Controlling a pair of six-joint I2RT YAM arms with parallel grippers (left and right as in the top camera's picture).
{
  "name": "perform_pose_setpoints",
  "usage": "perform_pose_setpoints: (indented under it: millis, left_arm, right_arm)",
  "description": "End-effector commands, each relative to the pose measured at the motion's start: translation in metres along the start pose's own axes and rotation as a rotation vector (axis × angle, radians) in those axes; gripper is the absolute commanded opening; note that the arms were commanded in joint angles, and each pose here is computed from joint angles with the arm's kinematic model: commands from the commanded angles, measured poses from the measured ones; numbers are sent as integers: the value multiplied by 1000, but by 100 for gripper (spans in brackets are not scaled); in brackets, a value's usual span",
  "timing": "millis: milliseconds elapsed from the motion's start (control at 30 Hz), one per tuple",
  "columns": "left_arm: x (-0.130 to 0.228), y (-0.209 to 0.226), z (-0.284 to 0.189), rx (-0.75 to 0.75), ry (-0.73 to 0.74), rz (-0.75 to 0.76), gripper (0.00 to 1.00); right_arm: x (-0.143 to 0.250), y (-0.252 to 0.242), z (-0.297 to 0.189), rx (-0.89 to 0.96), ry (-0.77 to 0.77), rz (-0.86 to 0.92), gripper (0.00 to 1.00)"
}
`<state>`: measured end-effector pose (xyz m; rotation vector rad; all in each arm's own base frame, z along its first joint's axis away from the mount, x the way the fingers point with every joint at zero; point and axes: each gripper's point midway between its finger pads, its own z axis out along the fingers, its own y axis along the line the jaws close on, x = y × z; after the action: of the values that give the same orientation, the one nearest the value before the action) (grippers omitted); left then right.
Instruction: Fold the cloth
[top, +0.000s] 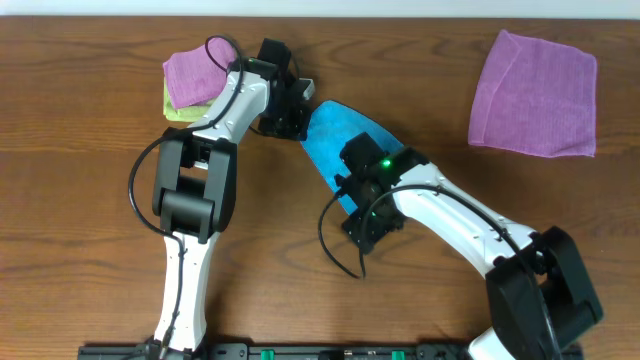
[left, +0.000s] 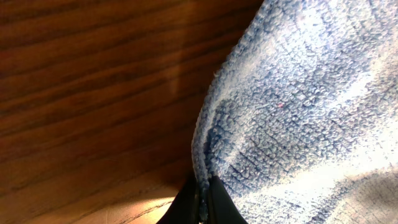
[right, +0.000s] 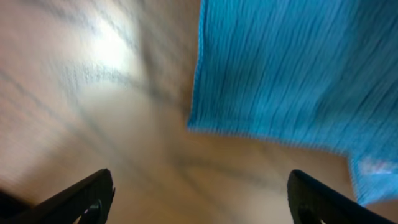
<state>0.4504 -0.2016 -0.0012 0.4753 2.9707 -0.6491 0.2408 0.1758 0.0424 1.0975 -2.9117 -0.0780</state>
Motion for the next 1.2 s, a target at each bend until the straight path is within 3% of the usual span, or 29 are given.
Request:
perform_pose_setpoints:
  millis: [0, 333, 567, 667, 767, 900, 1167]
  left_arm:
    - [26, 34, 26, -108, 99, -39, 6]
    - [26, 34, 26, -108, 96, -38, 6]
    - [24, 34, 27, -108, 89, -36, 6]
    - [24, 34, 27, -108, 88, -35, 6]
    - [24, 34, 27, -108, 89, -35, 6]
    - [24, 34, 27, -108, 90, -36, 6]
    - [30, 22, 10, -81, 121, -65, 6]
  right_arm:
    - [-6, -1, 4, 11, -17, -129, 88]
    - [0, -16, 43, 70, 99, -193, 80]
    - [0, -20, 55, 85, 122, -190, 64]
    - [-2, -21, 55, 86, 116, -189, 45]
    - [-3, -19, 55, 82, 113, -191, 34]
    - [-3, -18, 54, 83, 114, -185, 2]
    - [-14, -15, 20, 81, 133, -153, 1]
